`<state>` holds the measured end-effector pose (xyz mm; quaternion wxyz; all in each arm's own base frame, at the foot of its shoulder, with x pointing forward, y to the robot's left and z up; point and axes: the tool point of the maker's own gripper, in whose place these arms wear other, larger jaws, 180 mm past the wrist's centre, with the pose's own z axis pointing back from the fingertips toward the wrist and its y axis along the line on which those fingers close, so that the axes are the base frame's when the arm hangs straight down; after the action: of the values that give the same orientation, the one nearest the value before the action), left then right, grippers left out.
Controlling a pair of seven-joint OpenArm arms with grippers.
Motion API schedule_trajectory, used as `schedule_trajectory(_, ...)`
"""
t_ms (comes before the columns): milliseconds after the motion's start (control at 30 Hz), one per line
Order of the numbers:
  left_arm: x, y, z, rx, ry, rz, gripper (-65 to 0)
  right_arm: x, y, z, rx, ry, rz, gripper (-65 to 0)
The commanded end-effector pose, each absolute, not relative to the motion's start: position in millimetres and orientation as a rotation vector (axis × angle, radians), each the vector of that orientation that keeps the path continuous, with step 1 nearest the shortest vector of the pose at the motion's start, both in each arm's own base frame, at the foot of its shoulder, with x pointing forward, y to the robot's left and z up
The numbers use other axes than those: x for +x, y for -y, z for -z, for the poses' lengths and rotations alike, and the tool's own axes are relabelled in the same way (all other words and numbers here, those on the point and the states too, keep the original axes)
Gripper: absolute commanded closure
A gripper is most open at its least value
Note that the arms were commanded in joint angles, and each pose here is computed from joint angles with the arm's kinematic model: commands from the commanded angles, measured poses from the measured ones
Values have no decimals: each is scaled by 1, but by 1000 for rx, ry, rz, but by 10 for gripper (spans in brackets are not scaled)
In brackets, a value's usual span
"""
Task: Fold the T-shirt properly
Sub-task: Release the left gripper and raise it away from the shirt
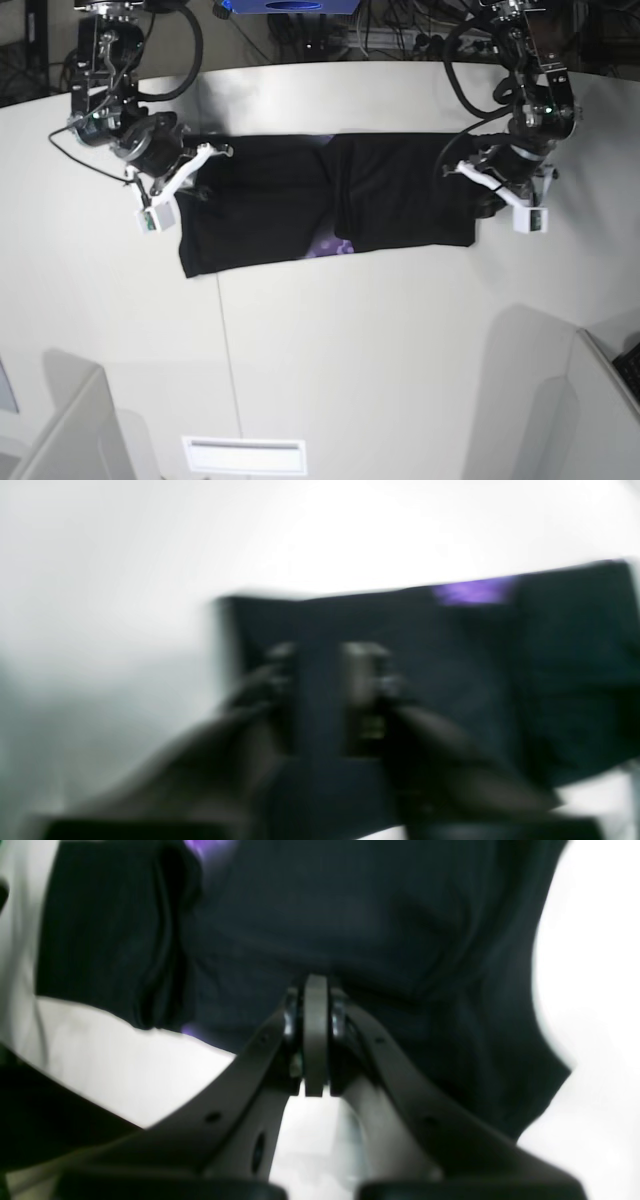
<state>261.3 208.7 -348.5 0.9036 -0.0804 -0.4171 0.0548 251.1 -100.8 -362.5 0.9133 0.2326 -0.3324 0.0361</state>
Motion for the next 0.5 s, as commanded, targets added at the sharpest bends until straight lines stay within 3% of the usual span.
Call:
schedule_trajectory(0, 259, -232, 338, -121, 902, -147, 0, 262, 102, 349, 482, 740, -85, 0)
schedule_trajectory(167, 206, -322, 340, 71, 865, -342, 0, 273, 94, 332, 569, 775, -74, 0)
schedule_trajectory(333, 159, -360, 359, 122, 781, -330, 0, 287, 114, 327, 595, 802, 4, -455)
schedule_trajectory(400, 142, -370, 370, 116, 745, -337, 0, 293, 130, 338, 617, 782, 86, -554)
schedule_trajectory(467, 130, -382, 374, 123, 730, -346, 0, 297, 156, 353, 618, 756, 187, -569)
